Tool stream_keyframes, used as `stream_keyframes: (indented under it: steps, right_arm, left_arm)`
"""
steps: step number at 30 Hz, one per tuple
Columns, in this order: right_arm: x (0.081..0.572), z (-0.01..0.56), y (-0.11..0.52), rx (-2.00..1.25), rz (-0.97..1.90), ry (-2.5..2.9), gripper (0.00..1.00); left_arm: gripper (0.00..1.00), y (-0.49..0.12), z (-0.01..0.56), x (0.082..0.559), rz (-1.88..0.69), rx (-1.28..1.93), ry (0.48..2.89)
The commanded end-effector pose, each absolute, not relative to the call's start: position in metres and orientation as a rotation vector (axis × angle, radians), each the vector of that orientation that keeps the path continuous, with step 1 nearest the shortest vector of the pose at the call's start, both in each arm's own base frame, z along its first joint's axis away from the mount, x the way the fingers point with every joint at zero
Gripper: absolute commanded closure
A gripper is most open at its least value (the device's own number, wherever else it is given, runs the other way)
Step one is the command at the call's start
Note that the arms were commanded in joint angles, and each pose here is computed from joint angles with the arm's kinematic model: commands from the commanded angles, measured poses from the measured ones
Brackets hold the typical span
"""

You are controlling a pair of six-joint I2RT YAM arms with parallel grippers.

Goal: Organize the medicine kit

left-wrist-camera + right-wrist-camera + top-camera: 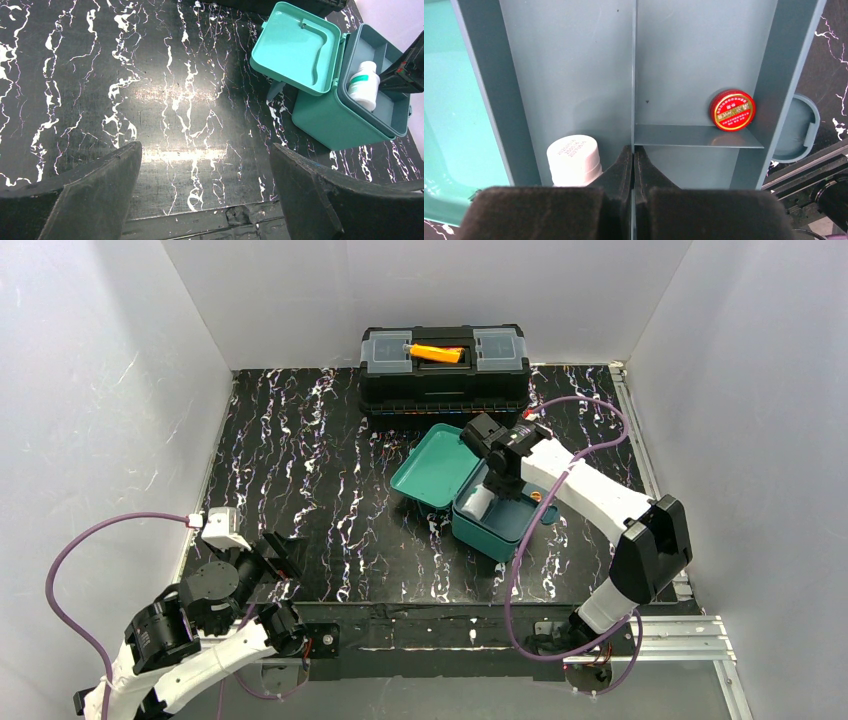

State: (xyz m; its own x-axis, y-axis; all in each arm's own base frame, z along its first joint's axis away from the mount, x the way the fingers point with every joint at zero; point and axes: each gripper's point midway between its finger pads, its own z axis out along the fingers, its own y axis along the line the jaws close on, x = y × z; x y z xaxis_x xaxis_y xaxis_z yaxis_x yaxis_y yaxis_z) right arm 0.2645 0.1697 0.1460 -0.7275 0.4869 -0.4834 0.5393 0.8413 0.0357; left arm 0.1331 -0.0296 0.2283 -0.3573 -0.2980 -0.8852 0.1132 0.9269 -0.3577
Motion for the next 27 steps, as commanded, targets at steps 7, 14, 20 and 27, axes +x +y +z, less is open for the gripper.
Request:
stream_keyframes:
  steps: [7,14,20,27]
  right_arm:
    - [0.269,0.142,0.168,0.745,-0.122,2.524,0.99]
    - [0.261,0.124,0.170,0.749,-0.122,2.571,0.99]
    - [0.258,0.114,0.173,0.751,-0.117,2.601,0.99]
    - [0.257,0.119,0.175,0.761,-0.089,2.599,0.99]
  left_arm:
    - [0.00,-0.025,0.232,0.135,-0.416,-0.164,1.869]
    - [0.00,-0.025,0.232,0.136,-0.413,-0.165,1.869]
    - [0.00,-0.025,0.232,0.136,-0.412,-0.165,1.870]
    - [0.01,-0.024,0.231,0.136,-0.410,-0.169,1.869]
